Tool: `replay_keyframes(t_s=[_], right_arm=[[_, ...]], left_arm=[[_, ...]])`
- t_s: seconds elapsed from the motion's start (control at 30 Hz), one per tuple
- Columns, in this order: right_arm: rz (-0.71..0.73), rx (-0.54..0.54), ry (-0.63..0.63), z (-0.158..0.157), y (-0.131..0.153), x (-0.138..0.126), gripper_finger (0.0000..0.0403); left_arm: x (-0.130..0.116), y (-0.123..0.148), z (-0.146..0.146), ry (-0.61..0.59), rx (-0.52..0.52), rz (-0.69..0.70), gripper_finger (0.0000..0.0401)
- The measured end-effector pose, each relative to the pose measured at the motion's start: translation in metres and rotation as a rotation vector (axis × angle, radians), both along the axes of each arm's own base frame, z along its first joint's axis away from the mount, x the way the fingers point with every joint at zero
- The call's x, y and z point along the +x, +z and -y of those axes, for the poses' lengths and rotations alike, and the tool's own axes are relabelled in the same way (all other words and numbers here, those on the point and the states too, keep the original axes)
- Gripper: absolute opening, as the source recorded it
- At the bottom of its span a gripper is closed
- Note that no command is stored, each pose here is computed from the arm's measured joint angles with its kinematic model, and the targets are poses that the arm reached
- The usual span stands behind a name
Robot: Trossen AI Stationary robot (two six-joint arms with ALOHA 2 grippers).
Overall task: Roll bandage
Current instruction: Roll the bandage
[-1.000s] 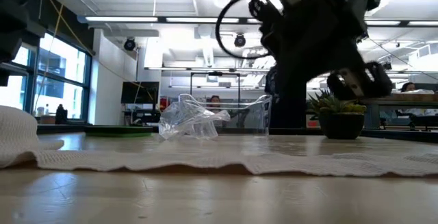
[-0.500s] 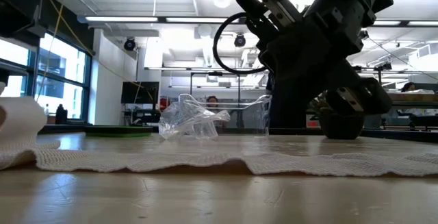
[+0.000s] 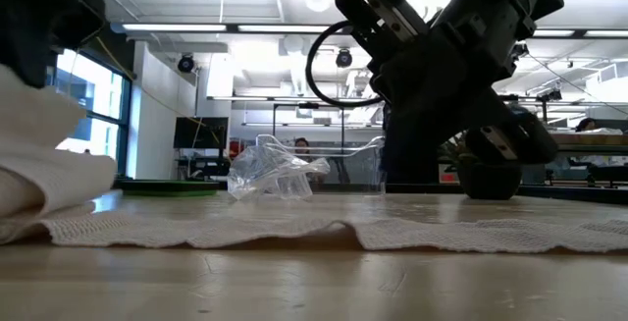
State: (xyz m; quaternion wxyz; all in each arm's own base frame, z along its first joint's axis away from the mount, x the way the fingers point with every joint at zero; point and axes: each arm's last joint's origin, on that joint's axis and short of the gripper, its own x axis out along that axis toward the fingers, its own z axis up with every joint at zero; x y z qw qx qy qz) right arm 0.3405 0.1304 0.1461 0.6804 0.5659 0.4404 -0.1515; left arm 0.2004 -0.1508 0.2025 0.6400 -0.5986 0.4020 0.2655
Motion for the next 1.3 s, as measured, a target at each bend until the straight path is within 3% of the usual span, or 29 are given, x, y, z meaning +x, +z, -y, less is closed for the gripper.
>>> replay_keyframes(t_s=[0.23, 0.5, 0.7, 1.13, 1.3], right_arm=[[0.003, -0.008, -0.014, 0.002, 0.0, 0.001, 0.0], [0.004, -0.011, -0.018, 0.005, 0.0, 0.002, 0.0], [0.005, -0.013, -0.016, 0.005, 0.0, 0.002, 0.0], [0.008, -0.019, -0.021, 0.005, 0.0, 0.002, 0.0], [0.008, -0.02, -0.021, 0.005, 0.0, 0.002, 0.0]], left_arm=[[0.02, -0.006, -0.001, -0.025, -0.009, 0.068, 0.0], [0.038, -0.027, 0.004, -0.036, -0.011, 0.049, 0.0006], [0.052, -0.024, 0.011, -0.035, -0.022, 0.134, 0.0025], [0.072, -0.045, 0.016, -0.048, -0.031, 0.049, 0.0072], [0.073, -0.028, 0.013, -0.053, -0.02, 0.144, 0.0078]])
